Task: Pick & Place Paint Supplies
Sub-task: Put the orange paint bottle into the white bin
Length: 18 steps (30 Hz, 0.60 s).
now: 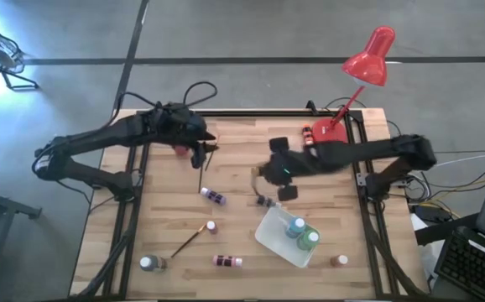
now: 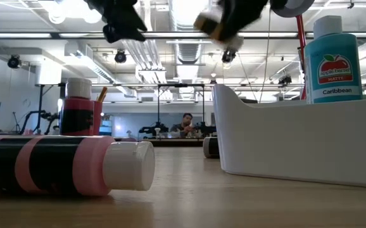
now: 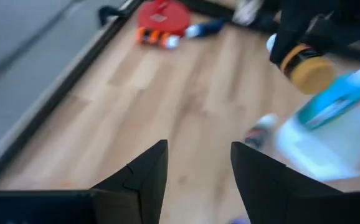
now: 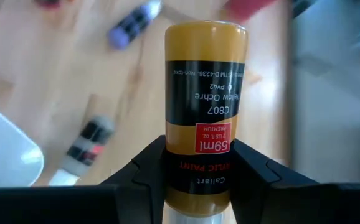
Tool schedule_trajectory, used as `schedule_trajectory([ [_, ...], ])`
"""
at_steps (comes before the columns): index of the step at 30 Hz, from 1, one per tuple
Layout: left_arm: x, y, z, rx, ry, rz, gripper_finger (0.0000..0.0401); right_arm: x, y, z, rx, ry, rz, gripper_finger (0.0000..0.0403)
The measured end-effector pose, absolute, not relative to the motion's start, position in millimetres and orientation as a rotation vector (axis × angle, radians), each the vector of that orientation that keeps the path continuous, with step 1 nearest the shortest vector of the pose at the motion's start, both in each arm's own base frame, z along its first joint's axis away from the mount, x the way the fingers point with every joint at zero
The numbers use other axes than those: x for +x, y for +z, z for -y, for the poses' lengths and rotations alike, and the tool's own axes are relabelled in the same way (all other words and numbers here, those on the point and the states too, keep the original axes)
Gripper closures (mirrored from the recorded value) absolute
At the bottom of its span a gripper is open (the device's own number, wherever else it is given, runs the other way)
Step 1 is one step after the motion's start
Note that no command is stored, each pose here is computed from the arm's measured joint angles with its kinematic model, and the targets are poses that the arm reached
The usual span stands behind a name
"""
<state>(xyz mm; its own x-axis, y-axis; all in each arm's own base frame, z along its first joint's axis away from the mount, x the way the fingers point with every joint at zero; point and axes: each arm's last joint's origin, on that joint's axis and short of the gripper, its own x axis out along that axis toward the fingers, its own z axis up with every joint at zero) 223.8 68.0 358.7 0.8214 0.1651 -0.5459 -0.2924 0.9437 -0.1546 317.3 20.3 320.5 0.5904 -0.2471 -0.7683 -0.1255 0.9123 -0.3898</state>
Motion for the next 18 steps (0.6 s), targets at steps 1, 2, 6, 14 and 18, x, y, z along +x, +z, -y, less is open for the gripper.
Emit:
schedule_trajectory([
  [1,224.4,360.6,-69.6,-0.283,0.215,-0.53,0.022,311.4,330.1,-29.5,-0.485,-0.097,-0.906,0.0285],
  [2,225.2,362.6,-71.4,-0.333,0.177,-0.502,0.022,307.3,337.1,-39.3,-0.547,-0.119,-0.875,0.0285],
  [6,232.1,373.1,-80.5,-0.574,-0.035,-0.376,0.022,296.2,356.1,-73.3,-0.788,-0.22,-0.786,0.0285],
  [14,261.4,382.3,-102.0,-1.009,-0.372,-0.283,0.022,300.0,356.5,-120.8,-1.176,-0.301,-0.762,0.0285],
  [18,282.3,368.3,-110.8,-1.147,-0.451,-0.37,0.022,311.2,351.4,-141.7,-1.332,-0.323,-0.748,0.0285],
])
